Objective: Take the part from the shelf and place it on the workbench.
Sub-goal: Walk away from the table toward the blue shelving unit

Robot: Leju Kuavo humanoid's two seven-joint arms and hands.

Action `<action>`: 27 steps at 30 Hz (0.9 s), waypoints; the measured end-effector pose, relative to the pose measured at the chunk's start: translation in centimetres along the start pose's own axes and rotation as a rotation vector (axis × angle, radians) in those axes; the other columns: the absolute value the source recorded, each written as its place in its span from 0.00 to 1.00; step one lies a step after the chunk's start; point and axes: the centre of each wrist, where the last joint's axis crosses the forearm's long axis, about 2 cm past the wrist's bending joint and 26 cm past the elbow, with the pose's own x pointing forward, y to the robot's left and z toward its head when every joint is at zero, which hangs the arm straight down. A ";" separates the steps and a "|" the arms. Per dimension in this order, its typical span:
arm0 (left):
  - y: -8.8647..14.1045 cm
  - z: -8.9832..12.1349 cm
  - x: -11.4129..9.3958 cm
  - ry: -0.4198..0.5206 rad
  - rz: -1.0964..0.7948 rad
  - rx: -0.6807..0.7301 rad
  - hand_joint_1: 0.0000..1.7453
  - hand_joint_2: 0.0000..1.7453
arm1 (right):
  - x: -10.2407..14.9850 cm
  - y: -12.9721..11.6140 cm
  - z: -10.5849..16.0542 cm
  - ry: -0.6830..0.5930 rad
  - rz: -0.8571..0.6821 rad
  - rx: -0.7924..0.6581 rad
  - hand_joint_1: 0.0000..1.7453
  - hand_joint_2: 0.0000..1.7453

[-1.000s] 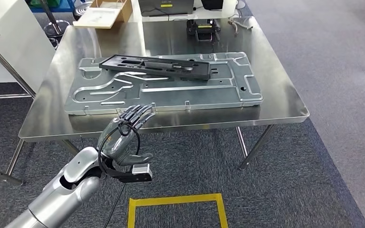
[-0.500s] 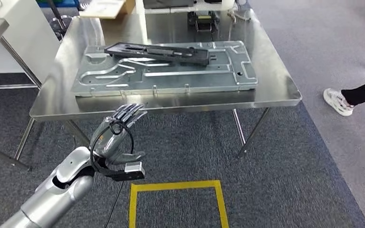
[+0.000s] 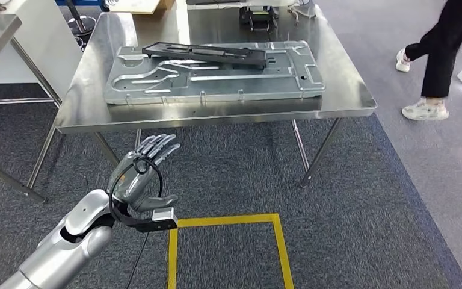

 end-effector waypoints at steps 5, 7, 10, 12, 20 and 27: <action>-0.1 0.5 -0.2 0.009 -0.010 -0.008 0.00 0.00 | 0.2 0.1 0.0 -0.003 0.002 0.005 0.00 0.00; -0.1 0.8 -0.3 0.016 -0.015 -0.014 0.00 0.00 | 0.2 0.1 0.0 -0.003 0.003 0.005 0.00 0.00; -0.2 1.3 -0.4 0.024 -0.019 -0.021 0.00 0.00 | 0.0 0.1 0.0 -0.001 0.007 0.005 0.00 0.00; -0.1 1.5 -0.4 0.027 -0.022 -0.019 0.00 0.00 | 0.1 0.2 0.0 -0.001 0.009 0.006 0.00 0.00; 0.2 1.6 -0.4 0.027 -0.026 -0.007 0.00 0.00 | 0.0 0.2 0.0 0.002 0.011 0.005 0.00 0.00; -0.1 2.5 -0.4 0.050 -0.021 -0.010 0.00 0.00 | -0.1 0.2 0.0 0.009 0.012 0.001 0.00 0.00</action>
